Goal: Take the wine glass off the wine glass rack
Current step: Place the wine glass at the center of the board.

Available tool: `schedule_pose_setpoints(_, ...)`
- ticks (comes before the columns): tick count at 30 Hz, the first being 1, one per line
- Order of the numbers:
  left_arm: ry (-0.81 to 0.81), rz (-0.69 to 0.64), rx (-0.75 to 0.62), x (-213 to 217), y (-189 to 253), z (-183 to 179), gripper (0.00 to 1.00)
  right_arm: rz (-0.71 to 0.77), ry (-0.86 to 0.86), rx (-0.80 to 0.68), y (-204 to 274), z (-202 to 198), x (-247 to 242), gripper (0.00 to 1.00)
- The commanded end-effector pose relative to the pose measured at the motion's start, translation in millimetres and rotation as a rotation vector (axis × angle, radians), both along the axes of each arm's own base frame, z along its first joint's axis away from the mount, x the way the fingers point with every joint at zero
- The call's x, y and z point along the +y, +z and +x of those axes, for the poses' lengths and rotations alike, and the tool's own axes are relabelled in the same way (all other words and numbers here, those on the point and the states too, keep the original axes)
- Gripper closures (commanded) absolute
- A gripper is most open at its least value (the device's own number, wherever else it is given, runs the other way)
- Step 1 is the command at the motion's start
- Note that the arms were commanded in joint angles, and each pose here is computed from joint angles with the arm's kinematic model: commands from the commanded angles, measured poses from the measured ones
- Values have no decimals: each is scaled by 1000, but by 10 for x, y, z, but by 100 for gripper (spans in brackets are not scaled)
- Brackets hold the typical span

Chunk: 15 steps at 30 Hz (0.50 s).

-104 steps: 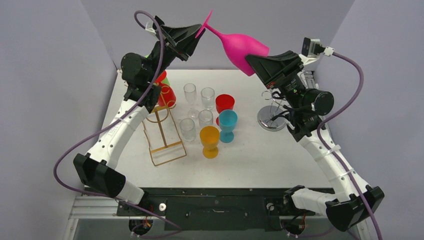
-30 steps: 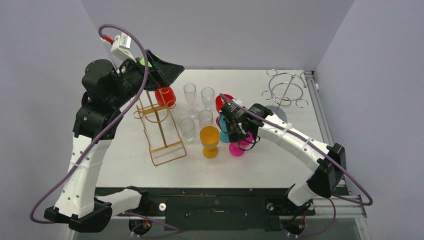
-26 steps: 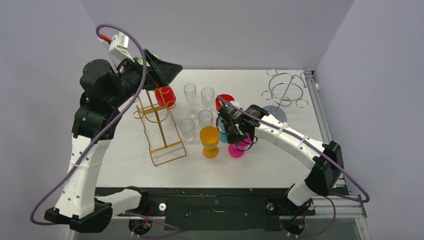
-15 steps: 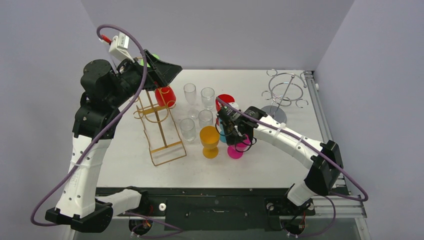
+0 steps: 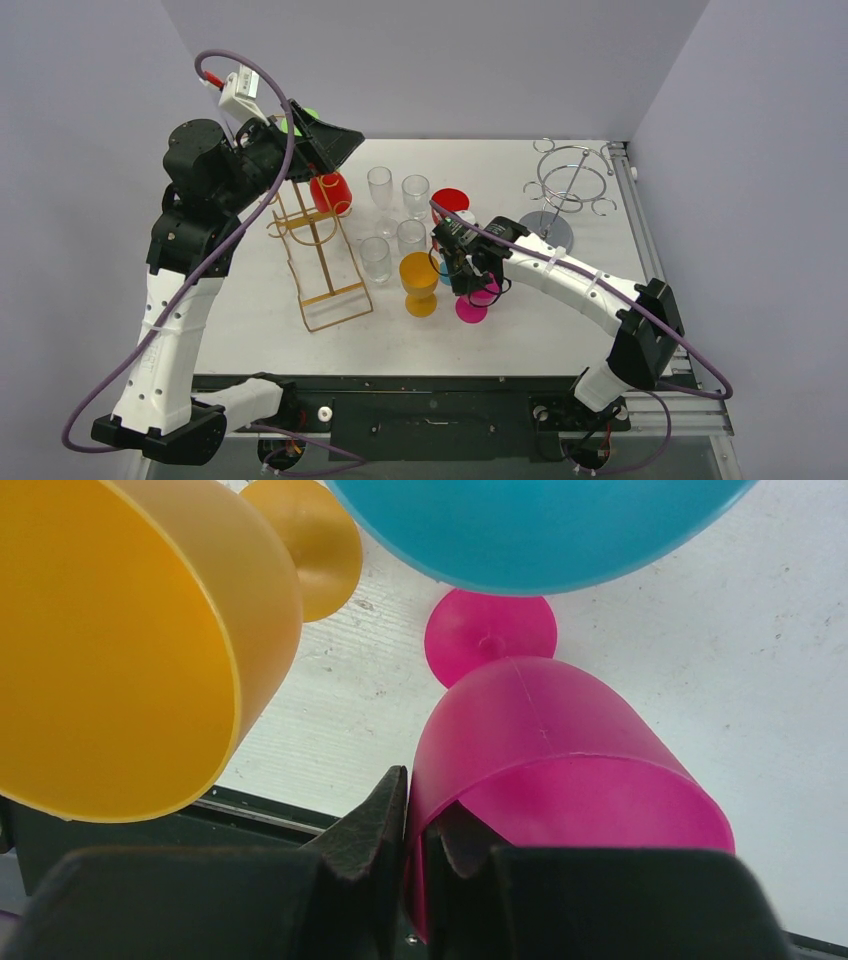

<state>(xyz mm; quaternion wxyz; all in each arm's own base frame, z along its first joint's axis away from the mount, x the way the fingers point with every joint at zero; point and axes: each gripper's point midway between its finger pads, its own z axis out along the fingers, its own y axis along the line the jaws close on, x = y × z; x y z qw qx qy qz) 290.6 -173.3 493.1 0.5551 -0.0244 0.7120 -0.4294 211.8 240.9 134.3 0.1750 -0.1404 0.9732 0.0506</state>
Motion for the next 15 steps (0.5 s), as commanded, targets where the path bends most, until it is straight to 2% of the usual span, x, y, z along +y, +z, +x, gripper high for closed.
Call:
schedule_pose_setpoints(1,-9,-19,-59,7,160,-35,4,18,12,-31,76,43,64,91)
schedule_pose_setpoints(6,-9,-19,-56,2,156,-16,4,28,12,-53,215,55,51,82)
schedule_pose_setpoints(15,11,-8,-39,10,110,84,4,63,3,-100,513,55,10,74)
